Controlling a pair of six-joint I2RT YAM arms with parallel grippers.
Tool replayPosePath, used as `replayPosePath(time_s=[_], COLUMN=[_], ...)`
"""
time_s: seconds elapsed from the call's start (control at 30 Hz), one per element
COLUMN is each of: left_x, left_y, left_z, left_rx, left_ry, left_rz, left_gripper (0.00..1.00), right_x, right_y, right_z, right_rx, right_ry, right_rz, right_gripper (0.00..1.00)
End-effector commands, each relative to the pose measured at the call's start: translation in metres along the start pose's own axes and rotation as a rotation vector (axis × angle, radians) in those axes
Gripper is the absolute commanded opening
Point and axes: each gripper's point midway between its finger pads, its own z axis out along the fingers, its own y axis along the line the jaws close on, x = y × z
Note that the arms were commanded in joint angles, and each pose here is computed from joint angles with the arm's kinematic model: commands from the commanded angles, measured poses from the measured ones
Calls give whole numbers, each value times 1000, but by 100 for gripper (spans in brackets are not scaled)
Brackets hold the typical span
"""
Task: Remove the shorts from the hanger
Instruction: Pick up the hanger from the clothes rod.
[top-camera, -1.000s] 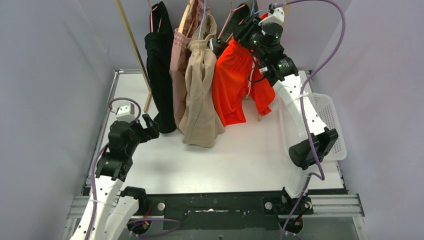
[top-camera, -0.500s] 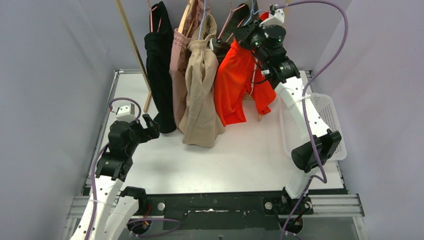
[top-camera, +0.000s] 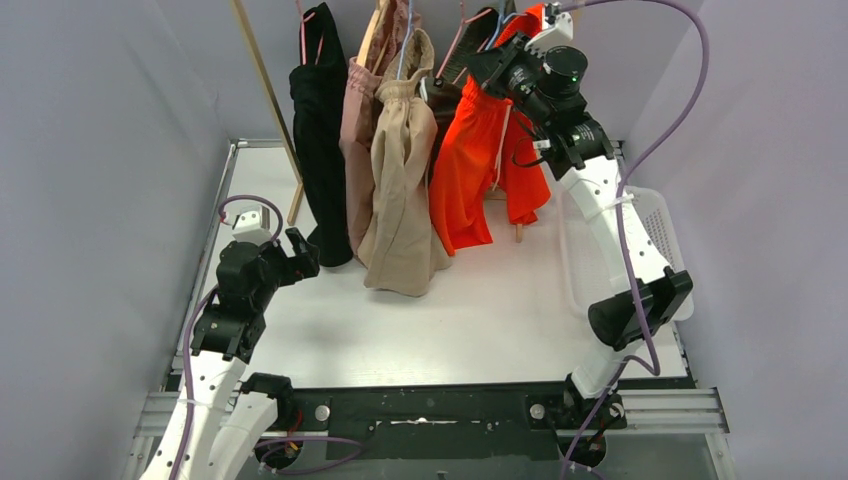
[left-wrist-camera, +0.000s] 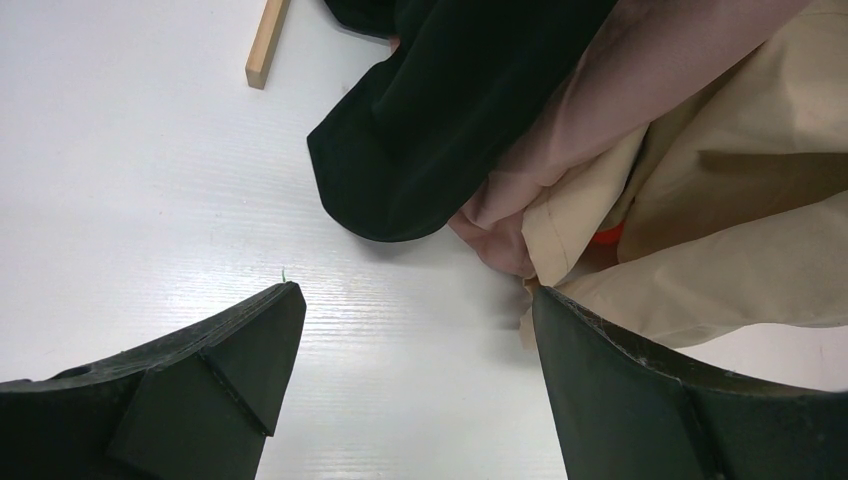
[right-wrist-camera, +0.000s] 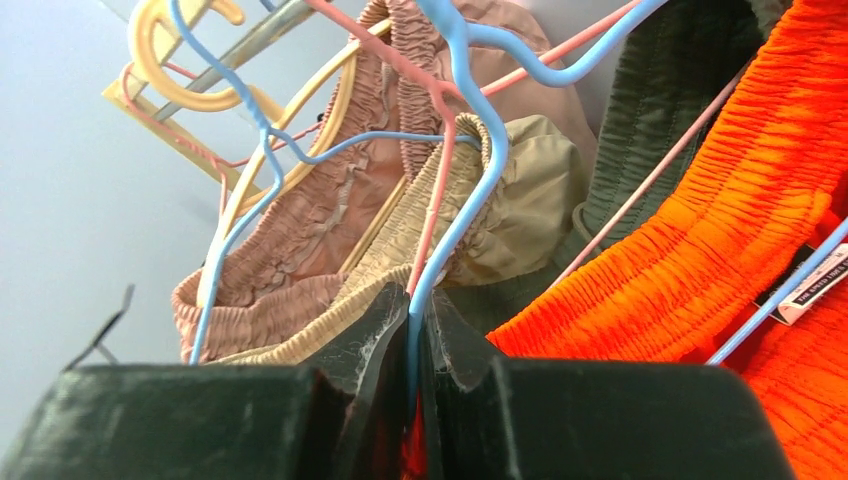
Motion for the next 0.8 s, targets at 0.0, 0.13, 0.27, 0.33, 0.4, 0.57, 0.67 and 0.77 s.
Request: replayPosePath(time_s=[0.0, 0.13, 0.27, 0.33, 0.4, 0.57, 0.67, 0.77], left_x=[-17, -18, -21, -22, -23, -24, -23, -21], left_y=[-8, -7, -7, -7, -7, -6, -5, -8], left_z=[-1, -2, -5, -6, -7, -9, -9, -10], left_rx=[30, 28, 24, 26, 28, 20, 13, 27], left_ry=[-55, -57, -66, -68, -69, -71, -66, -57], left_rz=[-4, -4, -4, -4, 0, -4, -12, -26], left_gripper=[85, 85, 85, 85, 85, 85, 85, 85], right_x=[-68, -38, -17, -4, 7, 40, 74, 107], right_y=[70, 52, 56, 55, 53, 54, 55, 60], right_z=[-52, -63, -83, -89, -98, -130, -150, -170], right_rx=[-180, -138, -175, -183, -187, -220, -239, -259], right_ry=[-175, -115, -50, -3, 30, 83, 151, 220], right_rz=[-60, -6, 0, -4, 2, 13, 12, -2], right_gripper=[0, 0, 0, 0, 0, 0, 0, 0])
